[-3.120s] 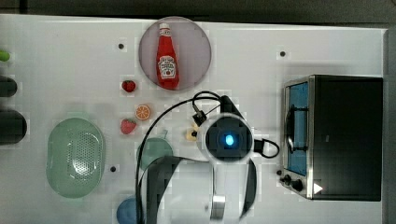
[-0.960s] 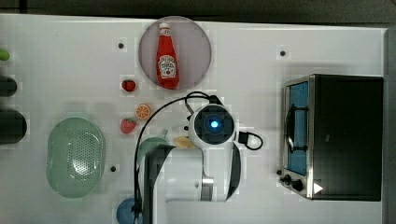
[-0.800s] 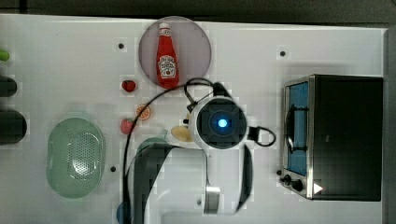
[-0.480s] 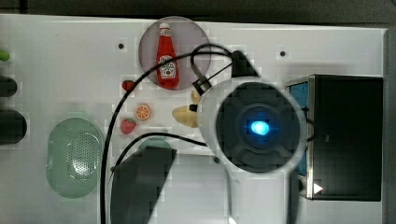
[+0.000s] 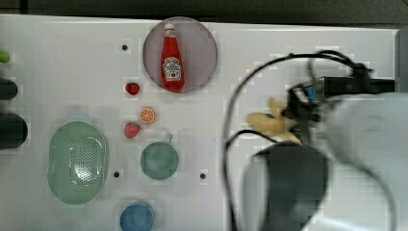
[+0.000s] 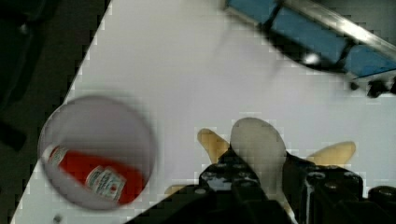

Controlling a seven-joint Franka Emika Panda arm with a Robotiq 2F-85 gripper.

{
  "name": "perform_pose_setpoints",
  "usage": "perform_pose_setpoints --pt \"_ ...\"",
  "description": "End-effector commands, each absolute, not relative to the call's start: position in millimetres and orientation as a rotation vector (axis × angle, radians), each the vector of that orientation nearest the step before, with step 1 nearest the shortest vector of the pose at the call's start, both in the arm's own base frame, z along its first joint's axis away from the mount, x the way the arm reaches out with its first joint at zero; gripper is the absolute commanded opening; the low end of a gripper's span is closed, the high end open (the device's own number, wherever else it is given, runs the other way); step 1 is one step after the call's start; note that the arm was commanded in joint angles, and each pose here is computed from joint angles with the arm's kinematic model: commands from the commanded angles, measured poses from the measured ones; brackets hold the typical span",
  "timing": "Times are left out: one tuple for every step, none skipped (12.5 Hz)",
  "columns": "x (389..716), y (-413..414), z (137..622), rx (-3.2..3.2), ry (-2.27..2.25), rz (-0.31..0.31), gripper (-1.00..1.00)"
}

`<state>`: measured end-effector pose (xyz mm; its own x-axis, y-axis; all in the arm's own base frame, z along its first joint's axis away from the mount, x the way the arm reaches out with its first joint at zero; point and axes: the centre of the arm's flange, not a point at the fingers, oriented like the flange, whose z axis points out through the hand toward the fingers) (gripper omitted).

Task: Pick banana from table and place on oven.

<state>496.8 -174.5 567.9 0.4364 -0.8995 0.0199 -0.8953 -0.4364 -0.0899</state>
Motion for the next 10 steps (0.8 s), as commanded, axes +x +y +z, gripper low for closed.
perform_pose_setpoints --pt "486 -255 516 -2.729 1.513 -0.039 -0.57" --pt "486 -278 505 -2.762 1.486 -0.072 -0.56" --pt "486 -299 494 -2.811 1.445 -0.107 -0.57" --pt "487 -317 483 -2.864 1.391 -0.130 -0.57" --pt "487 -333 473 -2.917 1.333 -0.140 -0.57" --pt "486 -347 464 -2.961 1.292 -0.131 -0.57" --pt "484 -359 457 -2.993 1.269 -0.109 -0.57" --pt "482 -371 451 -3.020 1.249 -0.086 -0.56" --pt "481 -379 448 -3.055 1.196 -0.068 -0.56" --pt "479 -385 445 -3.083 1.148 -0.055 -0.57"
